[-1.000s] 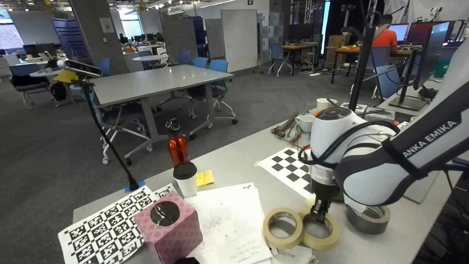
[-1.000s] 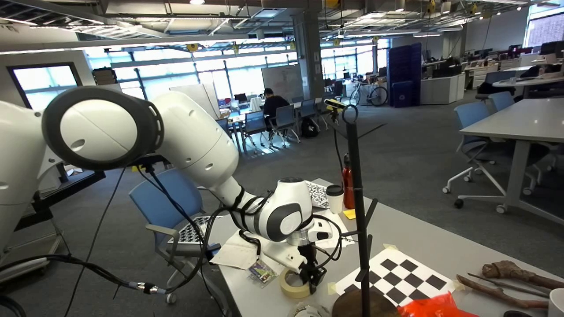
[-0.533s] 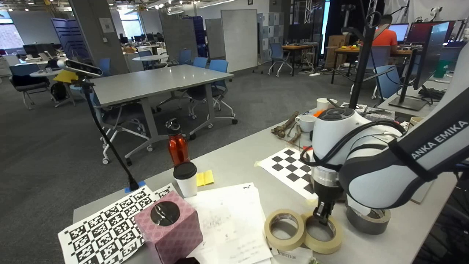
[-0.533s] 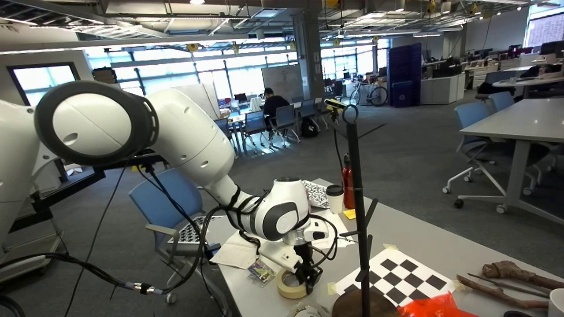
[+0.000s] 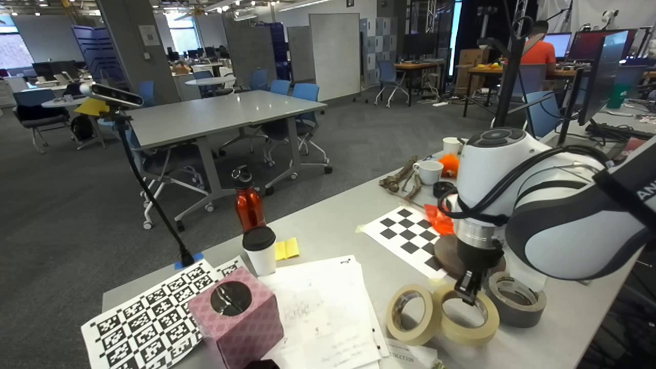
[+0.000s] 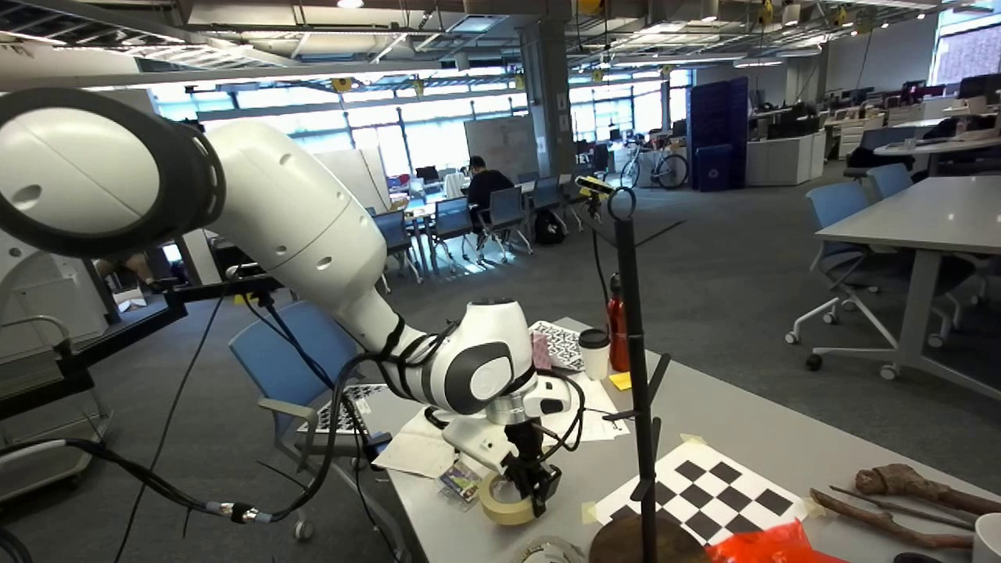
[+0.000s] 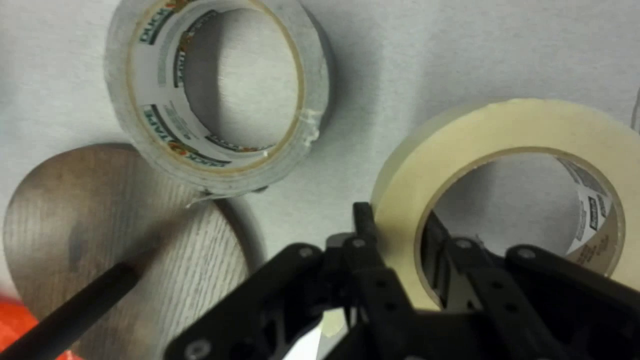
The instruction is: Pick up the grey tape from the holder and put it on the table. Pick up the two tapes from the table and put them on the holder.
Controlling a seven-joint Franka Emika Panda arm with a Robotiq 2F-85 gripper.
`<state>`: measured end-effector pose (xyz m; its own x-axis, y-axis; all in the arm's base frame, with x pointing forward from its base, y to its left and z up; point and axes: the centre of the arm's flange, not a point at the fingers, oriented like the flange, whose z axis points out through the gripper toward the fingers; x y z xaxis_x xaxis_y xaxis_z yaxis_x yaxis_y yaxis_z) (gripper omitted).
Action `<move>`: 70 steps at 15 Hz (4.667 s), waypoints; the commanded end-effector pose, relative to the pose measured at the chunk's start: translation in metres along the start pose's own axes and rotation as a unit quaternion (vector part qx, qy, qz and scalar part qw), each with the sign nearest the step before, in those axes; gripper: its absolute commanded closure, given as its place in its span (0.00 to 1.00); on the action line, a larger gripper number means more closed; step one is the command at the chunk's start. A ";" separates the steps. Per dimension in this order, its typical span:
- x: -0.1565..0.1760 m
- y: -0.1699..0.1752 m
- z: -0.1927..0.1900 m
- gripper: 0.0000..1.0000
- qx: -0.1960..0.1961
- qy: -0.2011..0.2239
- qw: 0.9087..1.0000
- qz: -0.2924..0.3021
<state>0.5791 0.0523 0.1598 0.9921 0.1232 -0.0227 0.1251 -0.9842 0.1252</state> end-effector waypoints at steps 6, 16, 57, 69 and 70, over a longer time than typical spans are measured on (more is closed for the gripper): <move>-0.029 0.023 -0.048 0.94 -0.088 0.030 0.995 0.048; -0.062 0.039 -0.057 0.94 -0.100 0.026 0.993 0.064; -0.205 0.188 -0.134 0.94 0.025 0.113 0.966 0.231; -0.195 0.201 -0.143 0.74 0.058 0.171 0.943 0.281; -0.195 0.201 -0.143 0.94 0.058 0.171 0.943 0.281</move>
<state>0.4118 -0.1516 0.3316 0.8482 -0.4077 0.3381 -0.4027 -0.9111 -0.0882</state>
